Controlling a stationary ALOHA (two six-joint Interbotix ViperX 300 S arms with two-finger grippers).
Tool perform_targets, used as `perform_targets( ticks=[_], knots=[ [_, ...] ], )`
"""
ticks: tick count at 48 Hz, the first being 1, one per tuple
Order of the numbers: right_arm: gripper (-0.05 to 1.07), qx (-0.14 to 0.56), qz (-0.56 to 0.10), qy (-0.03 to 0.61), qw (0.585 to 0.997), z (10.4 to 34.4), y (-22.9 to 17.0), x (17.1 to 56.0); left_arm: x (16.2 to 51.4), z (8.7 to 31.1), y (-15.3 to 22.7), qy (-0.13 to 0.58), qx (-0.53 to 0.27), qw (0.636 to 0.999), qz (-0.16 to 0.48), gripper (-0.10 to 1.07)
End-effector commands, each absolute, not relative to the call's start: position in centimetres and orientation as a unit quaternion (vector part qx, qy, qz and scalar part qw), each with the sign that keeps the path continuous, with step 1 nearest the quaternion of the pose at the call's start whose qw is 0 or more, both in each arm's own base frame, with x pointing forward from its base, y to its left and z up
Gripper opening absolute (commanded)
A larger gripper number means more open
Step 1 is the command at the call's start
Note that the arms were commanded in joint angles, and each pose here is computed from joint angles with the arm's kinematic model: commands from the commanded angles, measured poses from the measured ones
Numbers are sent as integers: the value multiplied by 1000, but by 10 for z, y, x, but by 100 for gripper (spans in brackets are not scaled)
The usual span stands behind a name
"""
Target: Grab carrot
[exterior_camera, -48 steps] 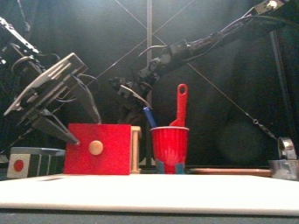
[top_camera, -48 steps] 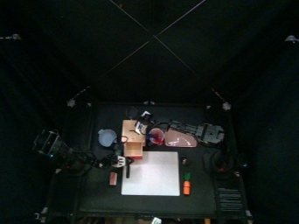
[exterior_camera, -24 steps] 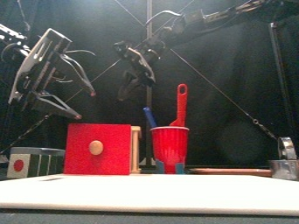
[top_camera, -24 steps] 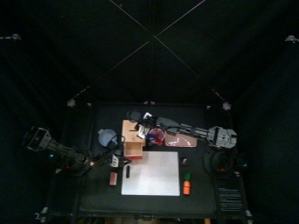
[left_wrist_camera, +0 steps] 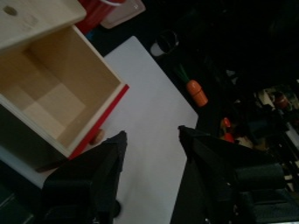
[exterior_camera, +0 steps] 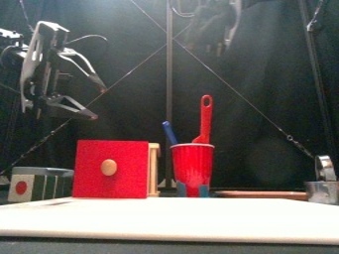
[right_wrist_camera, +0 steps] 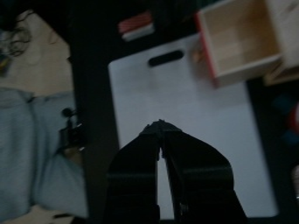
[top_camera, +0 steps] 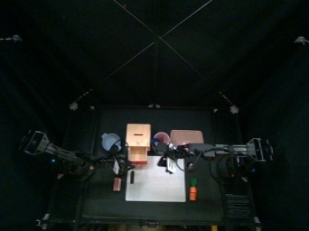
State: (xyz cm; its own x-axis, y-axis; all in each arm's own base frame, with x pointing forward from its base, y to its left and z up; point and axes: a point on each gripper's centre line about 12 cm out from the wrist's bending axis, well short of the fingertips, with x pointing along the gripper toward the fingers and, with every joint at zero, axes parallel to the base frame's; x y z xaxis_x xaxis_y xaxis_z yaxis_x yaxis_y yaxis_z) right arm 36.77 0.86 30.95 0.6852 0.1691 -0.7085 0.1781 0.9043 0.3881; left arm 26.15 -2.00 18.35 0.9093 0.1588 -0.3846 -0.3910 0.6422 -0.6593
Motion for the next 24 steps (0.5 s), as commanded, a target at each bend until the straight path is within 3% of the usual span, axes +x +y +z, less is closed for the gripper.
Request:
perform_targets(
  ticks=[1,12,24],
  knots=[
    [7,272,5,390,880,305,25,347,264,189,-16,136,-391,897,156,87],
    [24,345,11,418,840,282,63,305,264,190,-12,131,-395,895,161,87],
    [43,438,-29,466,768,250,97,268,264,191,-9,127,-397,894,165,87]
  ],
)
